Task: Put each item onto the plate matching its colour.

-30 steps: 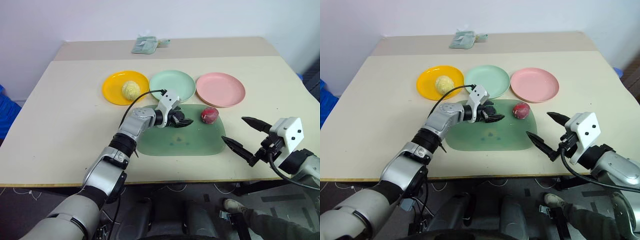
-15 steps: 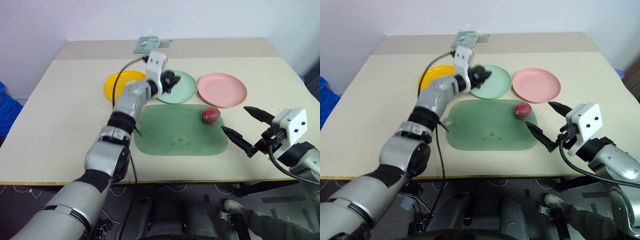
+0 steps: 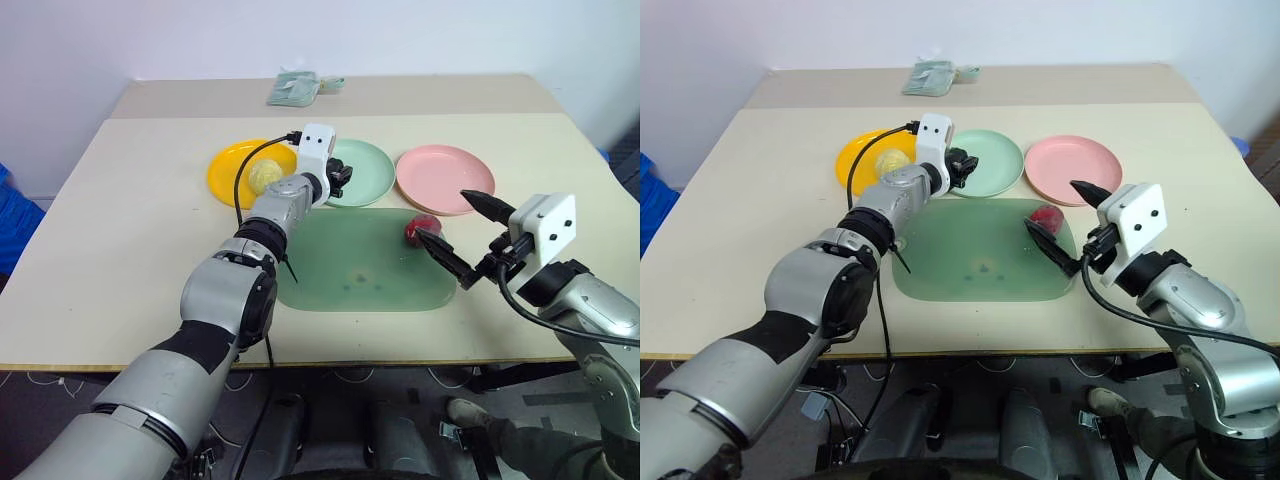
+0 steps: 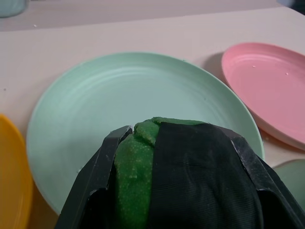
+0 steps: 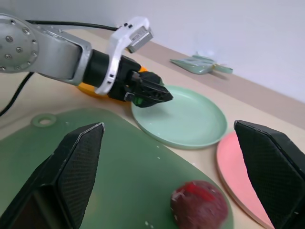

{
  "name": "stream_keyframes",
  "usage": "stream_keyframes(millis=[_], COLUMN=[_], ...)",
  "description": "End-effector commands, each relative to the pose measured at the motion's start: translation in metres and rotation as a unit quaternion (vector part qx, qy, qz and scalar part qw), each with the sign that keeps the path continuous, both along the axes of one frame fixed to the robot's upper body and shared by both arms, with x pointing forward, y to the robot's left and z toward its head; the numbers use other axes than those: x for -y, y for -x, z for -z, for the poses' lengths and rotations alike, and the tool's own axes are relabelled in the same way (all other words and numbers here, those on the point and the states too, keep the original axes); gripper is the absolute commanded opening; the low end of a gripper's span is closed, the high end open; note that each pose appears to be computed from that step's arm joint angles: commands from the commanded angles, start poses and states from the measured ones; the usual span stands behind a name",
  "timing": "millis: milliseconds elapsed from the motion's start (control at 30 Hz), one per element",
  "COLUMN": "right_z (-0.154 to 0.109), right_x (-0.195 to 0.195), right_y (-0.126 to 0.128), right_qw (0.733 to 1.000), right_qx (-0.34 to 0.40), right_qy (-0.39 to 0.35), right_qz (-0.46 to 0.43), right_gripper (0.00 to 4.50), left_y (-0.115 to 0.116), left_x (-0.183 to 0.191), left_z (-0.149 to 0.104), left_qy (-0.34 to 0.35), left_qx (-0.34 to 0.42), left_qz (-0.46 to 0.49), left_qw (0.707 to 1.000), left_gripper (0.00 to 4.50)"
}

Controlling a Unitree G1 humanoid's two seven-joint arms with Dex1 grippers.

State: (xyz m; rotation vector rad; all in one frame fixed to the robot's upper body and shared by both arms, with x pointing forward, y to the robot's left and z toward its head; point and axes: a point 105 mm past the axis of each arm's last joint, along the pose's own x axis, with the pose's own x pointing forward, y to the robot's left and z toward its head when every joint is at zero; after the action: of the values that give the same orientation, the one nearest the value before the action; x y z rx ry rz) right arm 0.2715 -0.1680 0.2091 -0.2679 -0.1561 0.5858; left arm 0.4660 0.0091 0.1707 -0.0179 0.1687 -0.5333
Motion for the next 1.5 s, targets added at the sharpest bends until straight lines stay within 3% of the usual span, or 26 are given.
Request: stream_keyframes(millis=[33,67,133,167,333,533,667,767,900,1200,1500], right_z=[-0.009,-0.008,-0.008,-0.008,-0.008,-0.005,0.002,0.011,0.021,0.047,0.068], right_x=[-0.002,-0.002,-0.001,0.000,0.000,-0.006,-0.006,0.000,0.004,0.007,0.016], right_y=[0.003,0.002,0.002,0.001,-0.002,-0.014,-0.028,-0.044,-0.063,-0.091,-0.102], right_qw=[1.000,1.000,1.000,1.000,1.000,1.000,1.000,1.000,0.999,0.997,0.995], right_qx=[0.022,0.022,0.021,0.021,0.020,0.011,-0.008,-0.024,-0.037,-0.062,-0.083], right_qy=[0.001,0.001,0.001,0.002,0.003,0.008,0.010,0.011,0.012,0.016,0.029], right_qz=[-0.001,-0.001,0.000,0.000,-0.003,-0.016,-0.020,-0.015,-0.020,-0.049,-0.052], right_gripper=[4.50,4.50,4.50,4.50,4.50,4.50,4.50,4.50,4.50,4.50,4.50], left_y=[-0.002,-0.002,-0.002,-0.002,-0.003,0.011,0.070,0.131,0.184,0.253,0.272], left_x=[0.007,0.007,0.007,0.006,0.004,-0.019,-0.071,-0.119,-0.160,-0.184,-0.175], left_z=[-0.022,-0.021,-0.020,-0.021,-0.033,-0.055,-0.051,-0.051,-0.051,-0.056,-0.062], left_qy=[0.005,0.004,0.002,0.004,0.019,0.044,0.049,0.040,0.009,-0.020,-0.025], left_qx=[0.032,0.030,0.031,0.031,0.054,0.149,0.177,0.179,0.157,0.115,0.088], left_qz=[0.005,0.005,0.002,0.002,0.000,0.094,0.168,0.213,0.248,0.336,0.376], left_qw=[0.999,1.000,1.000,1.000,0.998,0.983,0.969,0.960,0.956,0.935,0.922], left_gripper=[2.95,3.24,4.31,4.42,4.42,4.42,4.42,4.42,4.42,4.42,4.42])
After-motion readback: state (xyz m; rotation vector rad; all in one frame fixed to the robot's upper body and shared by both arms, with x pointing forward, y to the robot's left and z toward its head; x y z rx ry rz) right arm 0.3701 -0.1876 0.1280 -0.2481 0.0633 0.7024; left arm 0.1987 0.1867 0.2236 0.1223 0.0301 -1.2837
